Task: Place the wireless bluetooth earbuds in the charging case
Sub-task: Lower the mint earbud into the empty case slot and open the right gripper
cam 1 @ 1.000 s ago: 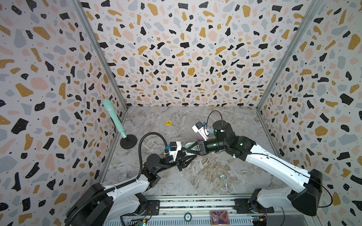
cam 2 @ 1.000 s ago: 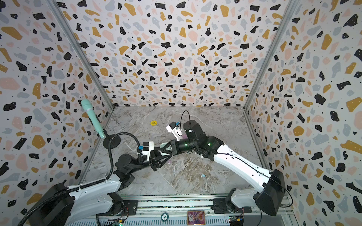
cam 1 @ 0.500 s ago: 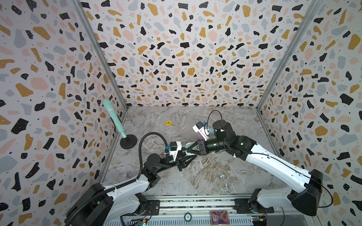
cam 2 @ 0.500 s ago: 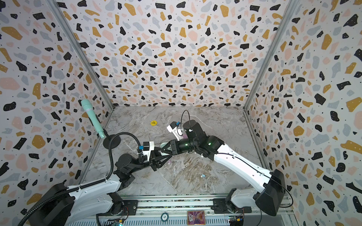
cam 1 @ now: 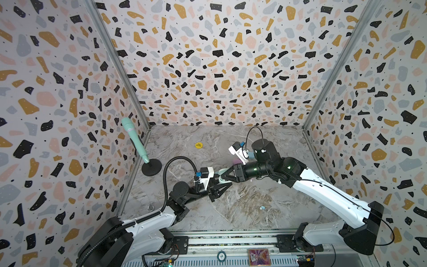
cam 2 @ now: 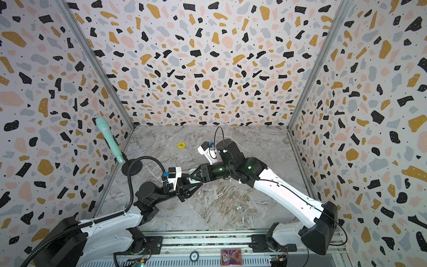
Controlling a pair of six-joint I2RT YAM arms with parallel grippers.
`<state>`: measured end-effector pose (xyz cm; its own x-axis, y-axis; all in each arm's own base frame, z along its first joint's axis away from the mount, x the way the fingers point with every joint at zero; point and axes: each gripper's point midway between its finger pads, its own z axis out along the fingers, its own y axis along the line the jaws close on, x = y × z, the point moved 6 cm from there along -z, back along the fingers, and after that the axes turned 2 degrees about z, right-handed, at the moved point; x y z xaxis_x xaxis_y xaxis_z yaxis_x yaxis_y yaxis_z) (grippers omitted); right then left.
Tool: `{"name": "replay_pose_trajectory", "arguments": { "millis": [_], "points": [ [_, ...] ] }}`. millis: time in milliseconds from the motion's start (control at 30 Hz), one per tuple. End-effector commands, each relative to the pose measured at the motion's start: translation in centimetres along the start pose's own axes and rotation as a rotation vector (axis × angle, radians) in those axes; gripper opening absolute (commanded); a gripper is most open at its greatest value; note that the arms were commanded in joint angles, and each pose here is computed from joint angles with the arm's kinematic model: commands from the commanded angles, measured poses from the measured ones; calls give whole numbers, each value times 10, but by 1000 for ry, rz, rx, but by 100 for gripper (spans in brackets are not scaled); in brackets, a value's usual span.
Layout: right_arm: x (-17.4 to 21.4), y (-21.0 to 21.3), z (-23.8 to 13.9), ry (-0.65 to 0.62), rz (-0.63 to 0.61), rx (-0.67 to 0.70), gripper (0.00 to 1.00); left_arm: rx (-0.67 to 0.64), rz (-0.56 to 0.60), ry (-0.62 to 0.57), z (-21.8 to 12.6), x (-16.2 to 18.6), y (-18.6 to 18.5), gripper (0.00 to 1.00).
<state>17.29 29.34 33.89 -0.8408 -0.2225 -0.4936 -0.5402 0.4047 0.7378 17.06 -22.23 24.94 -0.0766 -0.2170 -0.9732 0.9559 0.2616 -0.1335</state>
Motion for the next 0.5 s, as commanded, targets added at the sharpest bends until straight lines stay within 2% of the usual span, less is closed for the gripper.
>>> {"name": "replay_pose_trajectory", "arguments": {
  "millis": [0, 267, 467],
  "points": [
    [-3, 12, -16, -10, -28, 16, 45, 13, 76, -80, 0, -22, -3, 14],
    [-7, 20, -36, 4, -72, 103, 48, 7, 76, -71, 1, -21, -2, 14],
    [-27, 19, -35, -6, -91, 168, 49, 13, 73, -67, 2, -19, -2, 14]
  ]
}}
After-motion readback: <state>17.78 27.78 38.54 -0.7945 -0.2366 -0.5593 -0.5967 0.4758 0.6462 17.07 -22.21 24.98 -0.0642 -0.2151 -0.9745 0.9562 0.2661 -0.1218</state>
